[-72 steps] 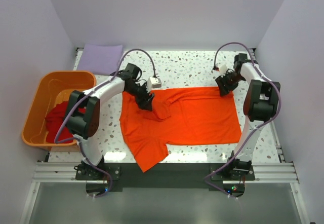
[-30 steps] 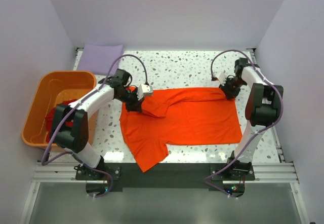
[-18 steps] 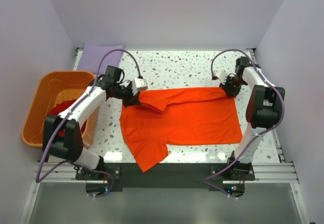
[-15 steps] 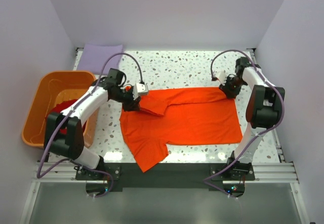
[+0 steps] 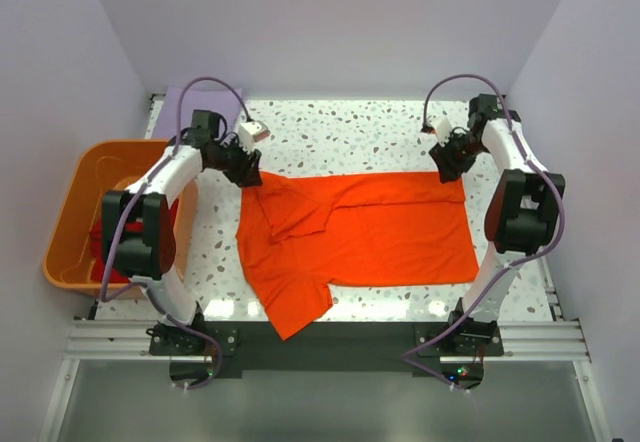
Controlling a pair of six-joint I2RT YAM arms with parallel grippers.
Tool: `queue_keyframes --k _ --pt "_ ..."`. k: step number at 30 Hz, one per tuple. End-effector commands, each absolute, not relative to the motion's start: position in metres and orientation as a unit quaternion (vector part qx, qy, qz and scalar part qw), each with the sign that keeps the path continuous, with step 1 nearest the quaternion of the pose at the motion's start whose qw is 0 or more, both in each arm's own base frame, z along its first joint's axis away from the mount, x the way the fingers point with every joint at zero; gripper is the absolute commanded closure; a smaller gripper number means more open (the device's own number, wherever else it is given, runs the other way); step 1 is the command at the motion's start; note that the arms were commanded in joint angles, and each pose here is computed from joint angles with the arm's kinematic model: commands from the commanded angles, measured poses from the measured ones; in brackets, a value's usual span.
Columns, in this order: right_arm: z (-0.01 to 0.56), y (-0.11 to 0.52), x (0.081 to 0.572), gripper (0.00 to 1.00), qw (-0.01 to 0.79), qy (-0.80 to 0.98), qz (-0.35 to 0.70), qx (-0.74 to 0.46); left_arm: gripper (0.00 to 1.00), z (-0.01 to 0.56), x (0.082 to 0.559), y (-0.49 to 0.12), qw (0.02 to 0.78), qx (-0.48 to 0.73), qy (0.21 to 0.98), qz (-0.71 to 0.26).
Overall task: Fold and stack the t-shirts
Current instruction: Fold the tshirt
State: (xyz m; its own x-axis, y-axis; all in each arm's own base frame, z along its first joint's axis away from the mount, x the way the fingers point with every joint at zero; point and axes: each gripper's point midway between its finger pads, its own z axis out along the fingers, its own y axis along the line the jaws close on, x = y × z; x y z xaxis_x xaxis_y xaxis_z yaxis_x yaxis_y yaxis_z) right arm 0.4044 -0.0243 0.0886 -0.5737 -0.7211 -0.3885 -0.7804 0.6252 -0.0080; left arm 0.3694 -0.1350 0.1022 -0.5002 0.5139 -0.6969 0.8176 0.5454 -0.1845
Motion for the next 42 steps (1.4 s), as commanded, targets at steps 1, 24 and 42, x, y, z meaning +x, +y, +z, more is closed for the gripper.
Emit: queue_keyframes --k 1,24,42 --pt "0.096 -0.010 0.430 0.53 0.218 0.910 0.082 -0.343 0.54 0.123 0.429 -0.119 0.367 0.274 0.863 -0.214" --pt "0.035 -0.017 0.465 0.67 0.170 0.939 -0.024 -0.299 0.59 0.052 0.457 -0.090 0.288 0.340 0.887 -0.120" --pt "0.034 -0.022 0.470 0.68 0.161 0.946 -0.036 -0.278 0.77 0.040 0.460 -0.077 0.268 0.304 0.909 -0.095"
